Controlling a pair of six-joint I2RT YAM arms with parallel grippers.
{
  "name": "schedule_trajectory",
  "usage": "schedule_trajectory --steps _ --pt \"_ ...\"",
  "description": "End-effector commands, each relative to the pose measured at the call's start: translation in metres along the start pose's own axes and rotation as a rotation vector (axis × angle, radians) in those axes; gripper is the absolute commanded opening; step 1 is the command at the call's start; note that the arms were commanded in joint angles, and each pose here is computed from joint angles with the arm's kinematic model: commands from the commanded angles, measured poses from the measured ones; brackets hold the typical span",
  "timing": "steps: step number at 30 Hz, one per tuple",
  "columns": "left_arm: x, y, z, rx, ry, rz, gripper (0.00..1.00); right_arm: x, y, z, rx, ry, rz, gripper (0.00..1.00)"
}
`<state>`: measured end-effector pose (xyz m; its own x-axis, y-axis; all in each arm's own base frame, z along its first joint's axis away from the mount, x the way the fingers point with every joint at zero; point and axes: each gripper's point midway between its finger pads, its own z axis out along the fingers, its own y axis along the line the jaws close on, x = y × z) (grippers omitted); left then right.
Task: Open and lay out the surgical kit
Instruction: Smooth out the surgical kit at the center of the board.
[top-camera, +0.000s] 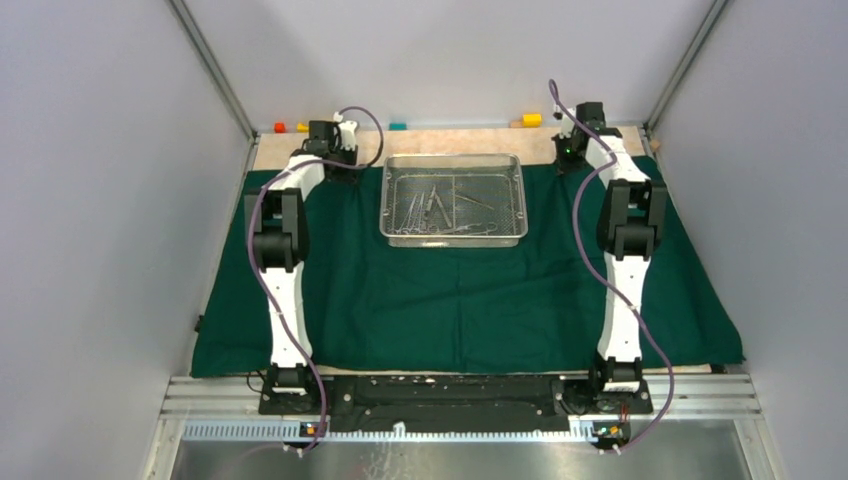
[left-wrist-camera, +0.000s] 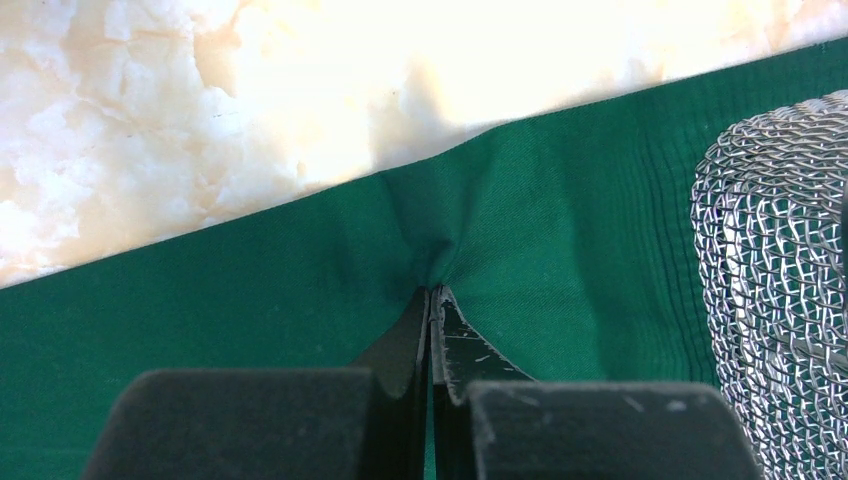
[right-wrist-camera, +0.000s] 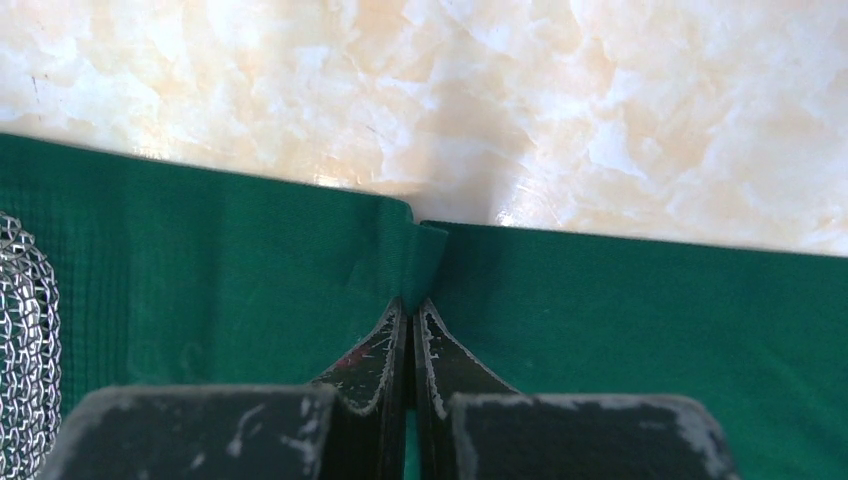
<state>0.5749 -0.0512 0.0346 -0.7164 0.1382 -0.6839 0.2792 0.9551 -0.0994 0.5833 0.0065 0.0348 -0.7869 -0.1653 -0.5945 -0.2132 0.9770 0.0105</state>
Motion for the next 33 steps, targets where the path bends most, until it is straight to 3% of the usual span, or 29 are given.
schedule_trajectory --steps 1,16,33 --pt "0.029 0.051 0.005 -0.132 0.070 -0.035 0.00 -0.013 -0.020 0.001 0.075 -0.031 0.001 0.00" --pt "0.006 0.059 0.014 -0.143 0.019 -0.011 0.00 0.000 -0.029 -0.012 0.148 -0.018 -0.007 0.00" --pt "-0.009 0.068 0.017 -0.172 -0.001 0.000 0.00 -0.015 -0.041 -0.003 0.188 -0.017 -0.014 0.00"
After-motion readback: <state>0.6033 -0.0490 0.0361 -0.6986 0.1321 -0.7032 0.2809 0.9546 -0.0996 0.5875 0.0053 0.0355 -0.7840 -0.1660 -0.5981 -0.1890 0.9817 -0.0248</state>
